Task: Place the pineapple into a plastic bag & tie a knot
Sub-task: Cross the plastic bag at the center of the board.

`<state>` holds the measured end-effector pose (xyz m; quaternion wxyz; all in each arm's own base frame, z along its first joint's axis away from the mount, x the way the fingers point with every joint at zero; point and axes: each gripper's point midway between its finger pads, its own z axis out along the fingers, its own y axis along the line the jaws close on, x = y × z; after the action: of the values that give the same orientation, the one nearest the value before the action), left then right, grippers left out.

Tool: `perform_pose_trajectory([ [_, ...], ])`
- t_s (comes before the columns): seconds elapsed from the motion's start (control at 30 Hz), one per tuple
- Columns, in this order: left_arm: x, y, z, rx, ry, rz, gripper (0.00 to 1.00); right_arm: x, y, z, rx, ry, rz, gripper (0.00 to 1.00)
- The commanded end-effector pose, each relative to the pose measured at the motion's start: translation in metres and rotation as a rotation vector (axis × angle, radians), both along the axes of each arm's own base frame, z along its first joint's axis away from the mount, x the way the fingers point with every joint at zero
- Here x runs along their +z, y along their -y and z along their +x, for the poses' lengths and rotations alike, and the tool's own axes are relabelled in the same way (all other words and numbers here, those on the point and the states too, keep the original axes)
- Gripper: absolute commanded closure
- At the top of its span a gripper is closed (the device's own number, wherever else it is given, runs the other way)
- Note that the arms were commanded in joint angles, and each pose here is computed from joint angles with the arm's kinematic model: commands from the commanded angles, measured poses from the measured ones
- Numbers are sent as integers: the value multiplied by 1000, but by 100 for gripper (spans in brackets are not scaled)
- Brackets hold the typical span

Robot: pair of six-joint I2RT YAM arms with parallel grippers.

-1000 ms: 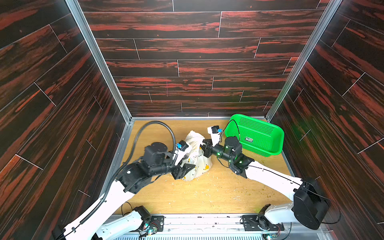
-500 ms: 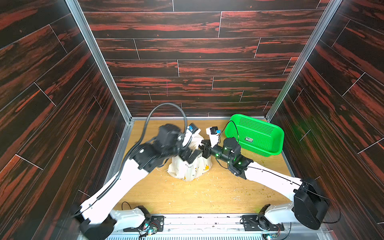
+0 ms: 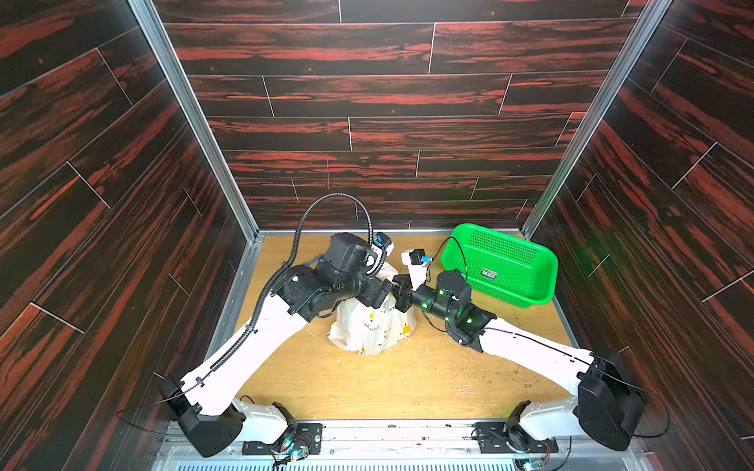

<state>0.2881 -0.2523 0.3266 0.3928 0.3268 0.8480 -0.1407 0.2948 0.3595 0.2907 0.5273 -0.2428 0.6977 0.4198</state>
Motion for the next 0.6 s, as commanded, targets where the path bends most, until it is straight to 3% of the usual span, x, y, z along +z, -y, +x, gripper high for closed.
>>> perform_pose_trajectory([
  [0.0, -7, -3, -4, 8, -45, 20, 14, 28, -6, 1, 4, 70, 40, 100],
  [0.1, -13, -5, 3, 34, -46, 36, 19, 29, -8, -1, 13, 78, 38, 100],
  [0.4, -12, -4, 14, 70, -25, 14, 55, 26, -12, -5, 29, 77, 26, 100],
  [0.57, -9, -3, 14, 62, -18, 6, 81, 21, -13, -7, 36, 66, 13, 100],
])
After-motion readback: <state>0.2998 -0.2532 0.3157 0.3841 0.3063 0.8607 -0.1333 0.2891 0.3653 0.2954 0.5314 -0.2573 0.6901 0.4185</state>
